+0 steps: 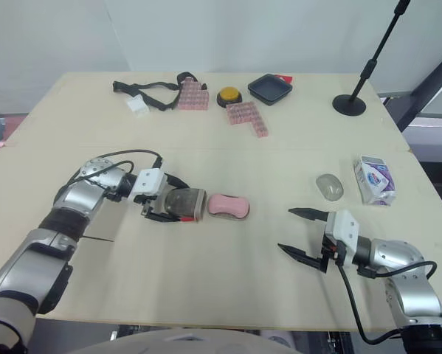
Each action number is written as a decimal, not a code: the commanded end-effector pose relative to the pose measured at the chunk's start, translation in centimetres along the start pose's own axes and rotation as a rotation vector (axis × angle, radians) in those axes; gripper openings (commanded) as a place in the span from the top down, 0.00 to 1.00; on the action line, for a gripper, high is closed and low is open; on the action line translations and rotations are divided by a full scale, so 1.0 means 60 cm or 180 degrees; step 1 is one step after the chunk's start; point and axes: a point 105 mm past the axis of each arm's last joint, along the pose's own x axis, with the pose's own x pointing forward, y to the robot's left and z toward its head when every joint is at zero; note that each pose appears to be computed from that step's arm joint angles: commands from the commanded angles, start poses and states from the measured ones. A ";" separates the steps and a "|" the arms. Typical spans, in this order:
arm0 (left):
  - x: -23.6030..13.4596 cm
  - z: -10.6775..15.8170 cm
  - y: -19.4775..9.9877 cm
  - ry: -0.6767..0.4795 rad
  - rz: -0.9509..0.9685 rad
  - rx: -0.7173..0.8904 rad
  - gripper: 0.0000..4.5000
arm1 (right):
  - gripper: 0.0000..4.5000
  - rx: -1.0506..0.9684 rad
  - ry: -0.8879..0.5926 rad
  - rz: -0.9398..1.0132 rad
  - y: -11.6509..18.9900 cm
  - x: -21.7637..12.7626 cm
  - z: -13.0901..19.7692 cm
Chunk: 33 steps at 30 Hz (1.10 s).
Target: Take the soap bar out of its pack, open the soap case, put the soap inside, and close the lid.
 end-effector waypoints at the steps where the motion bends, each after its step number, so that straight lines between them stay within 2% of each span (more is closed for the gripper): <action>1: -0.005 0.010 0.008 -0.0050 0.0060 0.0092 0.00 | 0.01 -0.0019 -0.0045 -0.0008 0.002 -0.006 0.004; 5: -0.005 0.009 0.010 -0.0040 0.0075 0.0101 0.23 | 0.00 -0.0022 0.0005 -0.0012 0.004 -0.012 -0.001; 12: -0.011 0.014 0.017 -0.0104 0.0216 0.0104 0.23 | 0.00 -0.0092 0.0127 0.0120 0.011 -0.015 -0.006; 17: -0.018 0.018 0.006 -0.0176 0.0225 0.0083 0.23 | 0.00 -0.0227 0.0336 0.0480 0.009 0.013 0.023; 22: -0.022 0.016 -0.010 -0.0153 0.0189 0.0082 0.23 | 0.00 -0.0288 0.0562 0.0589 -0.014 0.064 0.063; 26: -0.021 0.016 -0.016 -0.0152 0.0181 0.0063 0.23 | 0.00 -0.0606 0.0763 0.0744 -0.025 0.133 0.099; 33: -0.015 0.012 -0.020 -0.0124 0.0172 0.0071 0.23 | 0.00 -0.0544 0.1042 0.0909 -0.016 0.201 0.117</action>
